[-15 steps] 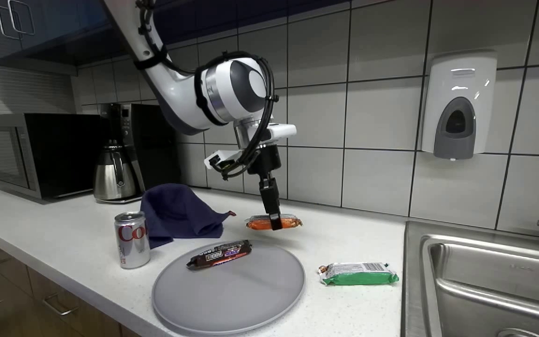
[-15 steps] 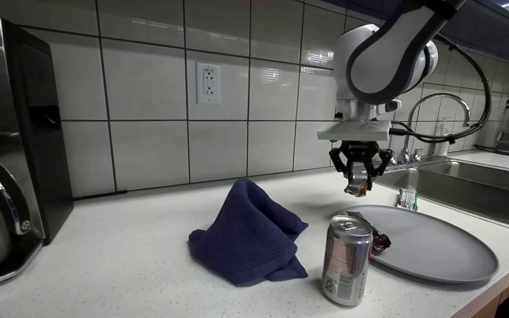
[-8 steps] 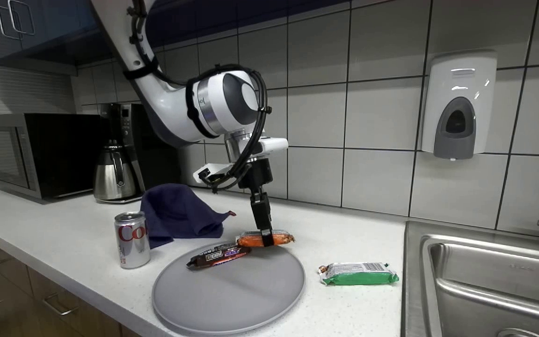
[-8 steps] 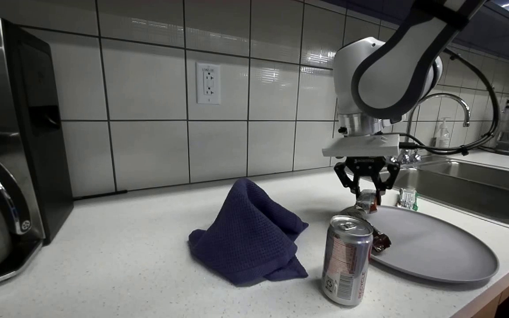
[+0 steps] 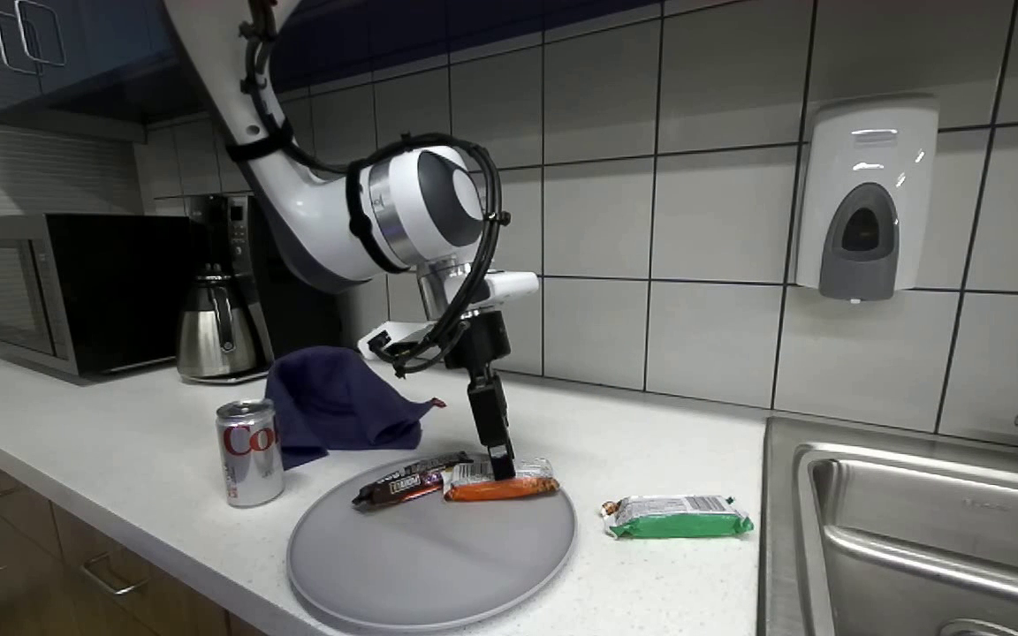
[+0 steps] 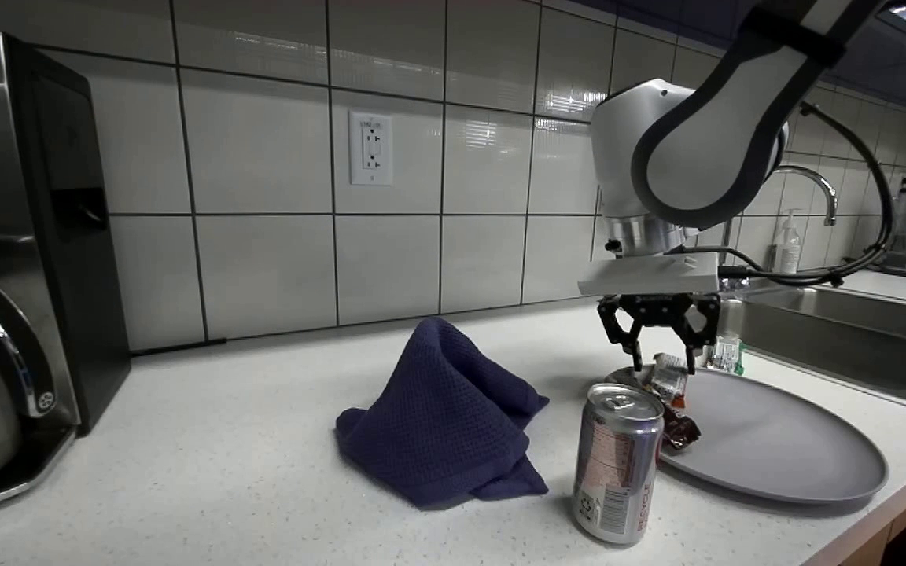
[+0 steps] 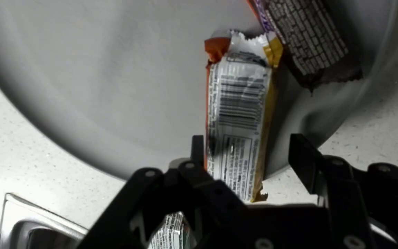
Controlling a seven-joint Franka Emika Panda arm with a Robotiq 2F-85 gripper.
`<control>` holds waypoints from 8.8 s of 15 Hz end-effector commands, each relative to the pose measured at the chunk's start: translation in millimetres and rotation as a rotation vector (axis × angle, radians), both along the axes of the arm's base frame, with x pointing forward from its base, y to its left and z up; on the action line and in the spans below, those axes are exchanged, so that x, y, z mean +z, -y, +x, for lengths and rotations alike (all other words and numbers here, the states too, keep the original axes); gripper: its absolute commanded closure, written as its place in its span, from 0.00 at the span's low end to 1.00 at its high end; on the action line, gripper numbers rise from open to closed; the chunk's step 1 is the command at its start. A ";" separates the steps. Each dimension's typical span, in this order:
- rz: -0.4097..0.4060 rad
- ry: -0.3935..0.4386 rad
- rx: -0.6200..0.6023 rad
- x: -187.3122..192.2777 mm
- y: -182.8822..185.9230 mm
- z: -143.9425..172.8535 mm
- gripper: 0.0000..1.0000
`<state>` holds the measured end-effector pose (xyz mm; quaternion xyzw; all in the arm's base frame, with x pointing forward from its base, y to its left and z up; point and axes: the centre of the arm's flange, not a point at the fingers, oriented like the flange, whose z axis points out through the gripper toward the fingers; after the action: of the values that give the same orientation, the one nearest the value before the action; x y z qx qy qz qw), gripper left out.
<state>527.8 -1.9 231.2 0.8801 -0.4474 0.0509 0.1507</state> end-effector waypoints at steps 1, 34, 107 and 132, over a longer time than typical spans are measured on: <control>-0.024 -0.001 -0.004 2.9 -4.1 -6.1 0.03; 0.114 0.088 -0.100 33.9 39.3 0.8 0.00; 0.117 0.118 0.042 52.7 81.2 -76.9 0.87; 0.128 0.009 0.121 14.3 47.7 -102.5 0.07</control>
<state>427.0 -48.6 242.5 0.9096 -0.4048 0.0345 0.0872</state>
